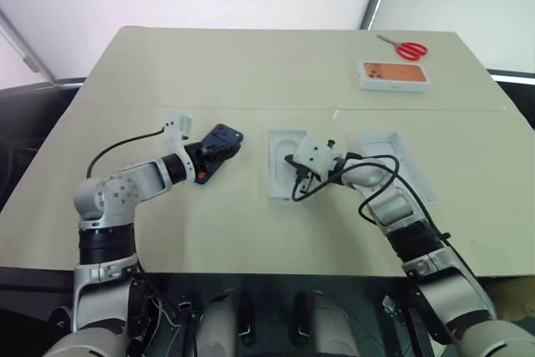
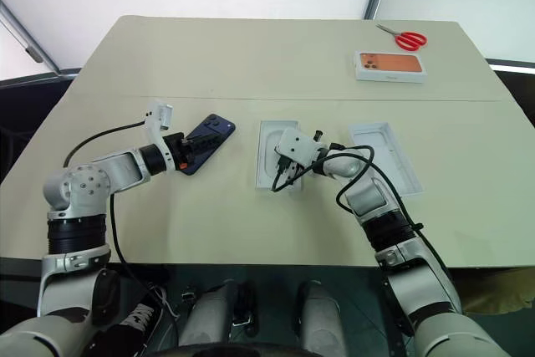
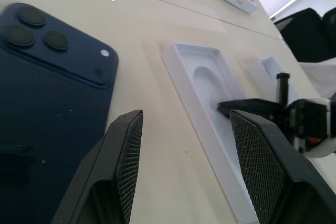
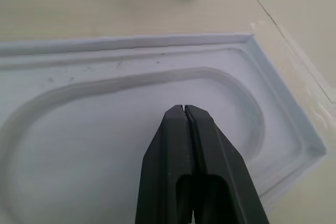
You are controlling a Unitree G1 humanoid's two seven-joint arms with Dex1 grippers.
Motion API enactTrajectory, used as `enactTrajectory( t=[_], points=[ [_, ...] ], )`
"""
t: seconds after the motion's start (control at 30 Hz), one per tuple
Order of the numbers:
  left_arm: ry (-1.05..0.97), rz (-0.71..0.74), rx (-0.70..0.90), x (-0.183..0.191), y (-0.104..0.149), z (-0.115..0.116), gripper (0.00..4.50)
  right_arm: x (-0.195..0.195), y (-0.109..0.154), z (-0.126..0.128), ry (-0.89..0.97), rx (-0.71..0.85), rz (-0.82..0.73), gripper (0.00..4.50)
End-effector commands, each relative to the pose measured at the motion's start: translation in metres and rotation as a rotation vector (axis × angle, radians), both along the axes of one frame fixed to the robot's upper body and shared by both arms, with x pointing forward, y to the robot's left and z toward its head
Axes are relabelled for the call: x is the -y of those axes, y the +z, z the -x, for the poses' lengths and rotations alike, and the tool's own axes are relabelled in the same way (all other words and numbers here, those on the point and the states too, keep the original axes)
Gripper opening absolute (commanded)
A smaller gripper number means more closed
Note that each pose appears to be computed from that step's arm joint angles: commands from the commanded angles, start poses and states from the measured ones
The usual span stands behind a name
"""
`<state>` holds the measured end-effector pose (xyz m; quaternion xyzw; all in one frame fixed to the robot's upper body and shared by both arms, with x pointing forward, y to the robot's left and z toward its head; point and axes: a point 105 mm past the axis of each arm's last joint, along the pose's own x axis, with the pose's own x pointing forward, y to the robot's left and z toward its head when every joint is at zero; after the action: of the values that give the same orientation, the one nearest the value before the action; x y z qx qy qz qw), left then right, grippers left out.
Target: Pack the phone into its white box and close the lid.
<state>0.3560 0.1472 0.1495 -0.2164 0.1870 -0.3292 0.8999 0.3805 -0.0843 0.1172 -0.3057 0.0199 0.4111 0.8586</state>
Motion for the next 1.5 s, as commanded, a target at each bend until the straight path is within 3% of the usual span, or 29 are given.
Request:
enactTrajectory(
  t=[0.03,0.17,0.3,0.63,0.8,0.97,1.27,1.37,1.5],
  points=[
    [0.044,-0.024,0.074,-0.024,0.021,-0.010,2.80,-0.017,0.046,0.003,0.061,0.085,-0.114,0.05],
    [0.057,-0.098,0.088,-0.052,0.022,-0.019,2.80,-0.051,0.052,0.017,0.160,0.030,-0.164,0.05],
    [0.051,-0.219,0.059,-0.073,0.004,-0.027,2.80,-0.077,0.045,0.018,0.179,0.016,-0.140,0.05],
    [-0.048,-0.390,0.010,-0.079,-0.032,-0.036,2.80,-0.103,0.018,0.018,0.153,-0.011,-0.004,0.05],
    [-0.177,-0.309,-0.158,-0.063,-0.055,-0.019,2.80,-0.096,0.013,0.017,0.128,-0.026,0.011,0.05],
    [-0.242,-0.264,-0.229,-0.052,-0.071,-0.008,2.80,-0.095,0.012,0.017,0.129,-0.030,0.020,0.05],
    [-0.277,-0.186,-0.265,-0.038,-0.069,0.001,2.80,-0.096,-0.015,0.020,0.147,-0.103,0.161,0.05],
    [-0.280,-0.188,-0.270,-0.036,-0.070,0.003,2.80,-0.101,-0.018,0.024,0.147,-0.193,0.134,0.05],
    [-0.278,-0.183,-0.274,-0.032,-0.072,0.006,2.80,-0.103,-0.019,0.020,0.145,-0.190,0.151,0.05]
  ],
)
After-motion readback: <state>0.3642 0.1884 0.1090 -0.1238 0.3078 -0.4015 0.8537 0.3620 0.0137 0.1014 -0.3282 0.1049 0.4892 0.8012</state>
